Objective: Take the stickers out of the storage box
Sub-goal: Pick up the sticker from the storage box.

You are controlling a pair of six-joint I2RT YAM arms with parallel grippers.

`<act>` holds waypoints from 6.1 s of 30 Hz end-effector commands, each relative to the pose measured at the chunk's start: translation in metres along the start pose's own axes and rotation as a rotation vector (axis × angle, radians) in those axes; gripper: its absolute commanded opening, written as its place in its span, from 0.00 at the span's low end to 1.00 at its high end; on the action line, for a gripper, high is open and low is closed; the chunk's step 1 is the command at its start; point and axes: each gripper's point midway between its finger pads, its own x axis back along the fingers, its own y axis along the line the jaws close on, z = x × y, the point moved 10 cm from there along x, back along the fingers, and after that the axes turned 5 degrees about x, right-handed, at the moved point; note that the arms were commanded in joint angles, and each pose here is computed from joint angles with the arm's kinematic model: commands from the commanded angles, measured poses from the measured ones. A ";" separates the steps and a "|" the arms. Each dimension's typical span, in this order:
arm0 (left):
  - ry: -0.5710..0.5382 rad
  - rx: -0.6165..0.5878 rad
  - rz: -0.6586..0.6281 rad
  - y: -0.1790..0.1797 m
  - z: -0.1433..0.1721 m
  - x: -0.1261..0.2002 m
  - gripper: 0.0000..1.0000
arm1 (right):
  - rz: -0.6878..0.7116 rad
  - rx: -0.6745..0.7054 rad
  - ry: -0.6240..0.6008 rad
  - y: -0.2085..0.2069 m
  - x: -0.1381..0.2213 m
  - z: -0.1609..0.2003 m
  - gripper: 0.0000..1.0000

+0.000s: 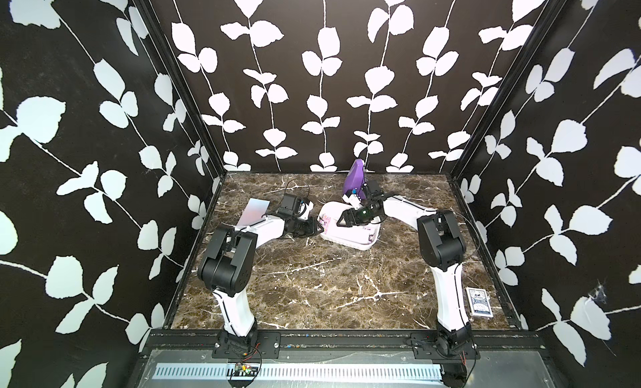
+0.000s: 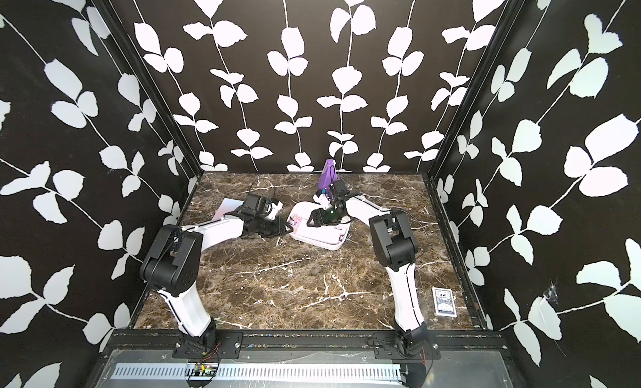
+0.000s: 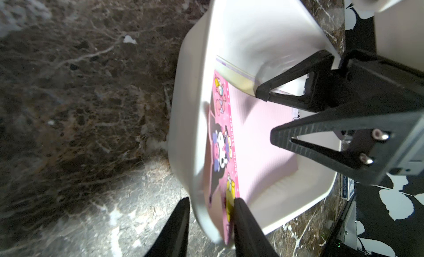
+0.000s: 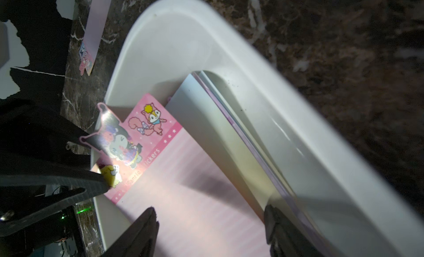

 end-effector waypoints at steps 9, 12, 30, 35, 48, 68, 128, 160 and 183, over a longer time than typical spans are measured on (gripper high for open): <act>0.018 -0.039 -0.041 -0.009 -0.009 0.008 0.37 | -0.193 0.001 -0.033 0.009 0.000 -0.007 0.73; 0.006 -0.048 -0.038 -0.014 -0.014 0.012 0.41 | -0.216 -0.006 -0.040 0.010 -0.001 -0.007 0.73; -0.032 -0.053 -0.036 -0.023 -0.024 0.019 0.38 | -0.226 -0.040 -0.037 0.003 -0.010 -0.004 0.72; -0.040 -0.054 -0.038 -0.024 -0.027 0.020 0.31 | -0.212 -0.044 -0.029 0.001 -0.011 -0.002 0.72; -0.077 -0.052 -0.029 -0.027 -0.038 0.017 0.28 | -0.218 -0.044 -0.019 0.000 -0.013 0.001 0.72; -0.075 -0.048 -0.006 -0.027 -0.041 0.012 0.00 | -0.214 -0.045 -0.025 0.001 -0.012 -0.001 0.72; -0.157 -0.381 0.299 -0.154 -0.033 0.181 0.00 | -0.129 0.150 -0.298 0.126 0.166 0.026 0.76; -0.042 -0.594 0.514 -0.148 -0.003 0.192 0.00 | -0.292 0.248 -0.194 0.119 0.164 0.030 0.76; -0.087 -0.528 0.573 -0.131 -0.021 0.194 0.00 | -0.516 0.261 -0.132 0.128 0.145 0.042 0.38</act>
